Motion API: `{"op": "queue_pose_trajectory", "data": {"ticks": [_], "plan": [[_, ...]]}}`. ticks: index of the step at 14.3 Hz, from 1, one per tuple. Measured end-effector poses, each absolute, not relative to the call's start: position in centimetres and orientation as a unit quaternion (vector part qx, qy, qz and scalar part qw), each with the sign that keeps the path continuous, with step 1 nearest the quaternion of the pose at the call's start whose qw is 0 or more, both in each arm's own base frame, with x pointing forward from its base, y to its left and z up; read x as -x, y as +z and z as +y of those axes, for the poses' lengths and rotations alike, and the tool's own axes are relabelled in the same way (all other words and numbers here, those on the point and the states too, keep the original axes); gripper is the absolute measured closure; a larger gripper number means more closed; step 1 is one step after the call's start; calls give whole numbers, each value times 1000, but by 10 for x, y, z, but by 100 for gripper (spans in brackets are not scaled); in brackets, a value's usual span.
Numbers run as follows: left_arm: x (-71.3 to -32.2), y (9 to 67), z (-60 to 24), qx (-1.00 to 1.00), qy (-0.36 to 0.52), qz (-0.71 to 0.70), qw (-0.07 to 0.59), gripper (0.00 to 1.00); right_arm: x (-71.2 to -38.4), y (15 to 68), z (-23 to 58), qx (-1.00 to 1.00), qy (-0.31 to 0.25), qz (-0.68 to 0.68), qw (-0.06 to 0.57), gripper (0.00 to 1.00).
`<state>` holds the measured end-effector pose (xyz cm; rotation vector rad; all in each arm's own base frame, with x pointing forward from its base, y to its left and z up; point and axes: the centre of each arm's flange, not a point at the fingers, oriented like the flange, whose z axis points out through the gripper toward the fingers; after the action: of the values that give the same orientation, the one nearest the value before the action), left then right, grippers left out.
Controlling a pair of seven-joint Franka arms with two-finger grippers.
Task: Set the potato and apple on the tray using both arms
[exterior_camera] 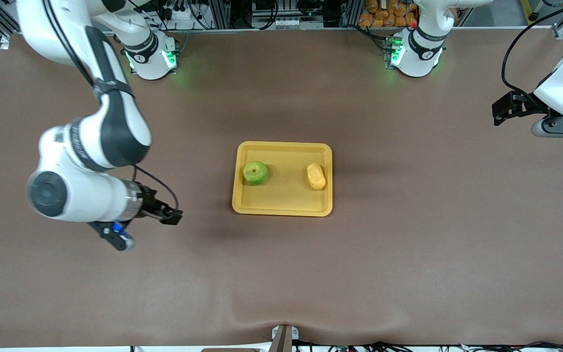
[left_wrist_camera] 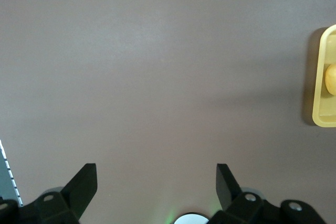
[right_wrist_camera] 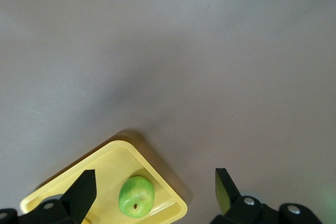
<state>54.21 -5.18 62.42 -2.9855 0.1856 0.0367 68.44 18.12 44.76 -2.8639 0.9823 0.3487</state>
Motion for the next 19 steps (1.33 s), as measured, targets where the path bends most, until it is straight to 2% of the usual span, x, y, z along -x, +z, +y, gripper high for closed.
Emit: {"op": "queue_pose_trajectory", "data": {"ticks": [10, 19], "plan": [[-542, 625, -48, 995, 13, 58, 75, 0, -659, 537, 105, 958, 113, 254, 76, 0], [-546, 621, -42, 996, 17, 53, 75, 0, -591, 642, 78, 985, 87, 137, 64, 0]]}}
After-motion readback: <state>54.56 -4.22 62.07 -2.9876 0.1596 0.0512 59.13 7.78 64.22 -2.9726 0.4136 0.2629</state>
